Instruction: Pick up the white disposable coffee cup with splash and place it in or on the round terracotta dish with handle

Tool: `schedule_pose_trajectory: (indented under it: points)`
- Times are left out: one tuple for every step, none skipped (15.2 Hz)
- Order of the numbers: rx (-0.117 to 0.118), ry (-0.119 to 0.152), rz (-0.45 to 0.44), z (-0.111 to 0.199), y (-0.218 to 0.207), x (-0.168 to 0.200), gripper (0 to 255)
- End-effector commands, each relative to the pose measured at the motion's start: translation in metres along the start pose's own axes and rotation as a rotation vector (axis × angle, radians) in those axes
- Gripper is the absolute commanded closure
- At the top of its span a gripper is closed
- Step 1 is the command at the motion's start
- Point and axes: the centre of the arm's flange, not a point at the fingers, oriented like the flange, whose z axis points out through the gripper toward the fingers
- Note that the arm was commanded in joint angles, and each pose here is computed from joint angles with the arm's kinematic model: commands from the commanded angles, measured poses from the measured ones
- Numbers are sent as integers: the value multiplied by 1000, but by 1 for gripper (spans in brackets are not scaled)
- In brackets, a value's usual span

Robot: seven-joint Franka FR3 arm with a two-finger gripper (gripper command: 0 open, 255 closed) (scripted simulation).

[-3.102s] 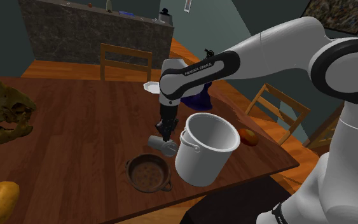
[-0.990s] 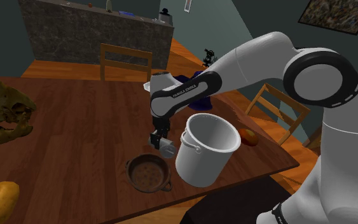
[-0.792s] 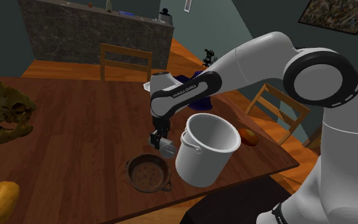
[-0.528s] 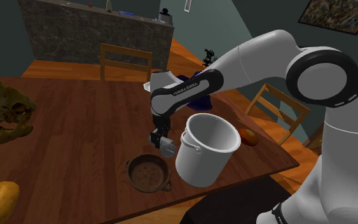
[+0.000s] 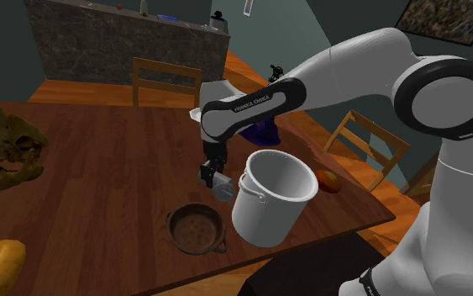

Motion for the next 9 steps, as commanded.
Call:
schedule_pose_trajectory:
  points:
    - [0,0,0,-10,0,-3,255]
    - [0,0,0,-15,-1,-4,255]
    - [0,0,0,-20,-1,-5,255]
    - [0,0,0,-26,-1,-6,255]
    - [0,0,0,-31,-1,-8,255]
    - [0,0,0,-36,-2,-9,255]
    - [0,0,0,-41,-2,-10,255]
    - [0,0,0,-46,-2,-11,255]
    - [0,0,0,-51,-3,-12,255]
